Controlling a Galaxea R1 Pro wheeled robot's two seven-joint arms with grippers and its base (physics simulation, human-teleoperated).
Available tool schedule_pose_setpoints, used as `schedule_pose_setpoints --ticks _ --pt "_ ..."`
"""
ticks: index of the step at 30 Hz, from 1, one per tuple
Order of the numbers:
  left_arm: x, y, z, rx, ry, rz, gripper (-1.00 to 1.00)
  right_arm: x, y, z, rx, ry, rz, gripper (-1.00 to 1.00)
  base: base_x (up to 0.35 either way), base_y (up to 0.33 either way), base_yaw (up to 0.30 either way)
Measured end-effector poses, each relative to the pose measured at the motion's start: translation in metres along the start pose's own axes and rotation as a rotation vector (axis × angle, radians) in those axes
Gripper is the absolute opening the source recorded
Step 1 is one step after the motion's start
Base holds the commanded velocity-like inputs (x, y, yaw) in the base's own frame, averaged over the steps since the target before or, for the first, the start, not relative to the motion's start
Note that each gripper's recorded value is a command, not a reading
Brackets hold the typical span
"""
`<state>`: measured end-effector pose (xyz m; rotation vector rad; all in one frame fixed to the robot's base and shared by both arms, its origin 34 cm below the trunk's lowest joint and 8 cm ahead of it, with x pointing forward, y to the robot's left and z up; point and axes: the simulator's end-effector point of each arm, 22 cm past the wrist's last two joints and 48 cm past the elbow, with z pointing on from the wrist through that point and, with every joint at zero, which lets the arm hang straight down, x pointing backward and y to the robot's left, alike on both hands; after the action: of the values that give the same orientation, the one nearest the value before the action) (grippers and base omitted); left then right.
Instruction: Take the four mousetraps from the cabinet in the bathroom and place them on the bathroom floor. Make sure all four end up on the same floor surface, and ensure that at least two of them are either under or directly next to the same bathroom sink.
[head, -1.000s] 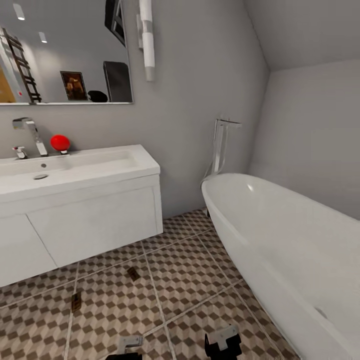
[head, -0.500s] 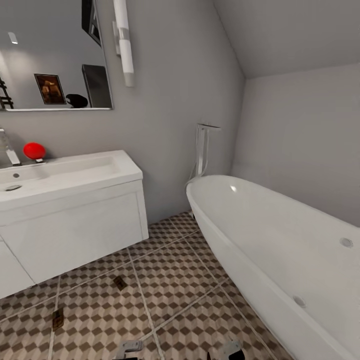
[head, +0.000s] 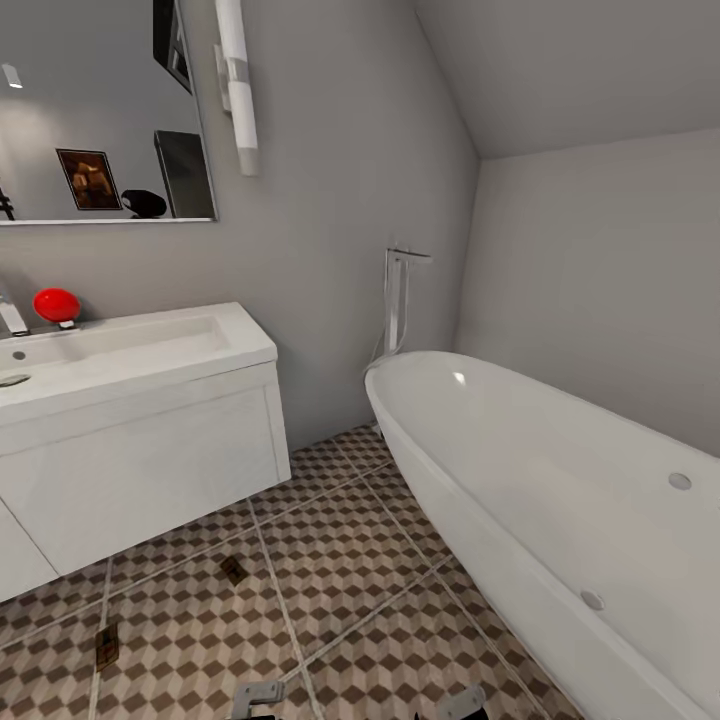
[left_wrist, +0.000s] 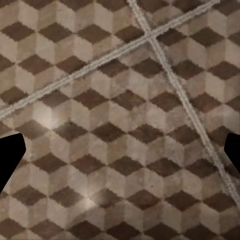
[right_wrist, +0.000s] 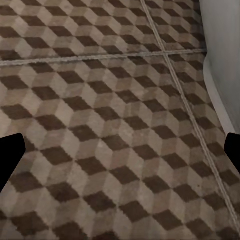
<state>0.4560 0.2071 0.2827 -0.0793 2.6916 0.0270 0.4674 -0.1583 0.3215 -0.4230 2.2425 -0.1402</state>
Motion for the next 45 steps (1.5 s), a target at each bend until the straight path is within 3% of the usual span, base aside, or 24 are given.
schedule_pose_setpoints --ticks 23,28,34,45 --pt "-0.008 0.001 -0.003 -0.001 -0.019 0.0 1.0 -0.007 -0.001 -0.001 0.001 -0.016 -0.004 1.0 0.0 0.0 -0.148" --pt "-0.004 0.005 -0.004 -0.005 -0.015 0.001 1.0 -0.002 0.009 -0.005 -0.037 -0.009 -0.006 1.0 0.0 0.0 -0.21" --pt "0.003 0.008 -0.011 -0.009 -0.004 0.001 1.0 0.0 0.029 -0.014 -0.139 0.003 -0.008 1.0 0.0 0.0 -0.211" --pt "-0.007 0.01 -0.033 -0.011 -0.004 0.002 1.0 -0.015 0.03 -0.031 -0.175 0.008 -0.011 1.0 0.0 0.0 -0.211"
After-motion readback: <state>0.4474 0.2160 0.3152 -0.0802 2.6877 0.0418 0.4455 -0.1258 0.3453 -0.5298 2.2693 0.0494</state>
